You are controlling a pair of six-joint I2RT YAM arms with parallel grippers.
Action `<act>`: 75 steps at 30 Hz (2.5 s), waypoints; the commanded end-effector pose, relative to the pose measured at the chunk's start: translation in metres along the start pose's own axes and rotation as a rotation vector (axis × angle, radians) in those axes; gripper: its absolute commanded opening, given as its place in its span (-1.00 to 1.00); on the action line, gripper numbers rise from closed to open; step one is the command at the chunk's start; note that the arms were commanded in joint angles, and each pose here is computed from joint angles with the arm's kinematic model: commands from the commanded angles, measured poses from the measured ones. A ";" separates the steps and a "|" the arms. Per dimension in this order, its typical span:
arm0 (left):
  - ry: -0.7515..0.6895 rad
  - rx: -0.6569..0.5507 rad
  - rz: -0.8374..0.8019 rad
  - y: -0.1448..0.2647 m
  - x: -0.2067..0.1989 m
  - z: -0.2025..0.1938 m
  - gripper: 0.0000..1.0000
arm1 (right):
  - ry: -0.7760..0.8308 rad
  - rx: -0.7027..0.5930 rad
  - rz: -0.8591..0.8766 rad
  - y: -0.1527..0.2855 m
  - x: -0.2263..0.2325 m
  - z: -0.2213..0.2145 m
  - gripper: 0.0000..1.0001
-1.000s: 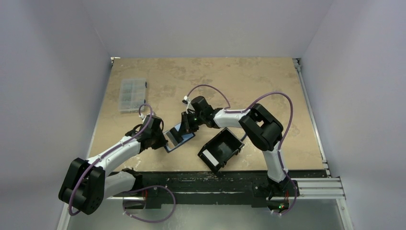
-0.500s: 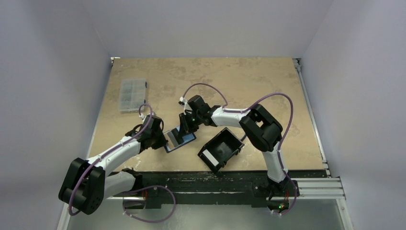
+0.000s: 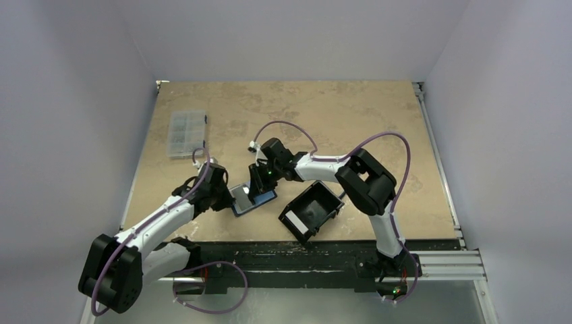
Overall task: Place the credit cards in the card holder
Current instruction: Insert the credit card into the card holder, then pick up the credit card from the storage box.
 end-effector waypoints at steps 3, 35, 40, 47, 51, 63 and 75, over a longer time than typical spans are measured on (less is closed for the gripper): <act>0.039 -0.090 -0.051 0.030 -0.014 0.016 -0.72 | 0.001 -0.032 0.001 0.009 -0.004 0.007 -0.46; 0.038 0.012 0.020 -0.004 0.002 -0.003 -0.96 | 0.070 -0.048 0.002 0.018 0.019 0.011 -0.37; 0.020 -0.042 0.013 0.015 -0.007 0.010 -0.81 | 0.114 -0.082 -0.080 0.048 0.025 0.019 -0.16; 0.018 -0.078 -0.022 0.037 -0.017 0.020 -0.47 | 0.180 -0.130 -0.142 0.103 0.046 0.024 0.17; -0.001 -0.081 -0.061 0.047 -0.023 0.024 -0.42 | 0.194 -0.133 -0.206 0.137 0.053 0.009 0.27; -0.050 -0.158 -0.275 0.087 -0.043 0.037 -0.05 | 0.071 -0.070 -0.333 0.220 0.054 -0.084 0.48; -0.057 -0.104 -0.369 0.084 -0.049 0.032 0.04 | -0.015 -0.046 -0.212 0.183 0.035 -0.109 0.61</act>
Point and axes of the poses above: each gripper's point midway between its finger pads, its own y axis back along the fingers, its own x axis along the line the jaws close on, z = x × y, the point moved 10 cm from there along y, back along the fingers, and after that the axes turned 5 degrees about y, right-handed, at the moved point
